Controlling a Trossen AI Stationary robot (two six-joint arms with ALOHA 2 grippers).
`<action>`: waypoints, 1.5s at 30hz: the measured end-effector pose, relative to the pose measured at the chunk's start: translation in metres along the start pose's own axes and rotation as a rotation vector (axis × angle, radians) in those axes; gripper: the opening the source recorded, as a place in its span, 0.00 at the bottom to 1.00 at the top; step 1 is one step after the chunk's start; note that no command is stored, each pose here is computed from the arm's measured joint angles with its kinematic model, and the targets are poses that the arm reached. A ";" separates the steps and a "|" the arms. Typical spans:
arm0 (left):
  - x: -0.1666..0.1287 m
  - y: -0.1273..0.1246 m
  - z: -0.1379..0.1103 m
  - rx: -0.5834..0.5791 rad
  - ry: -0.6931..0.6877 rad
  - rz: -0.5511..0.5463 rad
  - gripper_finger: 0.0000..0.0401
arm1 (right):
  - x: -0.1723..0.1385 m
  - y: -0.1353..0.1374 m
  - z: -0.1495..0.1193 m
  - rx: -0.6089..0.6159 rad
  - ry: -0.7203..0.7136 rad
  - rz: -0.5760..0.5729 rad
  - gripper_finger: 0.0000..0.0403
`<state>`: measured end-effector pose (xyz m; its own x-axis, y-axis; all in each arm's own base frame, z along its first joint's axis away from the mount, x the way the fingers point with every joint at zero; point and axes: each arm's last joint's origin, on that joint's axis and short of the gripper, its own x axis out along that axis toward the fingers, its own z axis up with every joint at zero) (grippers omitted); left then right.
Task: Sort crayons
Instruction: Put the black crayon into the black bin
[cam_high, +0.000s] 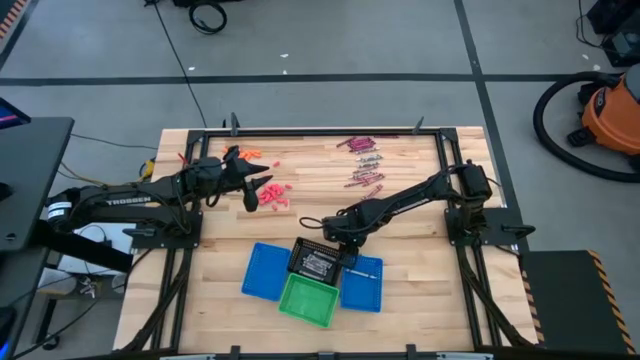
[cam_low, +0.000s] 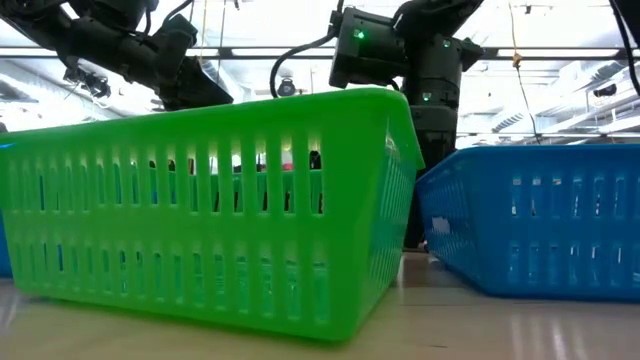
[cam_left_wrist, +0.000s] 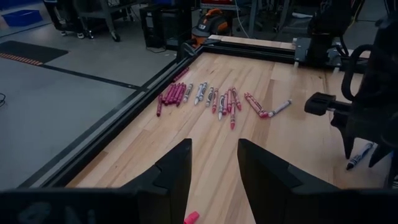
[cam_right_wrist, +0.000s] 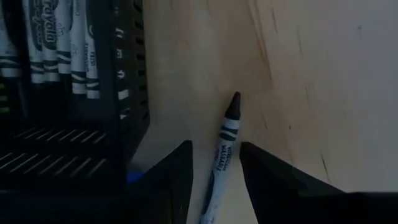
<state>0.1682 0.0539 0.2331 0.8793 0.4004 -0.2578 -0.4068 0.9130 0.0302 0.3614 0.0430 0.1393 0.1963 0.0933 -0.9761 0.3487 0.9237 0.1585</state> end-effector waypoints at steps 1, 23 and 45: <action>0.000 0.000 0.000 0.000 0.000 0.000 0.35 | 0.000 0.000 0.000 0.001 -0.002 -0.013 0.35; 0.000 0.000 0.000 0.000 0.000 0.000 0.35 | -0.006 -0.021 -0.011 0.077 0.090 -0.234 0.15; 0.000 0.000 0.000 0.000 0.001 0.000 0.35 | -0.008 -0.022 -0.011 0.092 0.092 -0.217 0.01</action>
<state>0.1682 0.0539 0.2330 0.8793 0.4001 -0.2584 -0.4066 0.9131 0.0303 0.3425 0.0261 0.1417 0.0253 -0.0659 -0.9975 0.4564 0.8885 -0.0471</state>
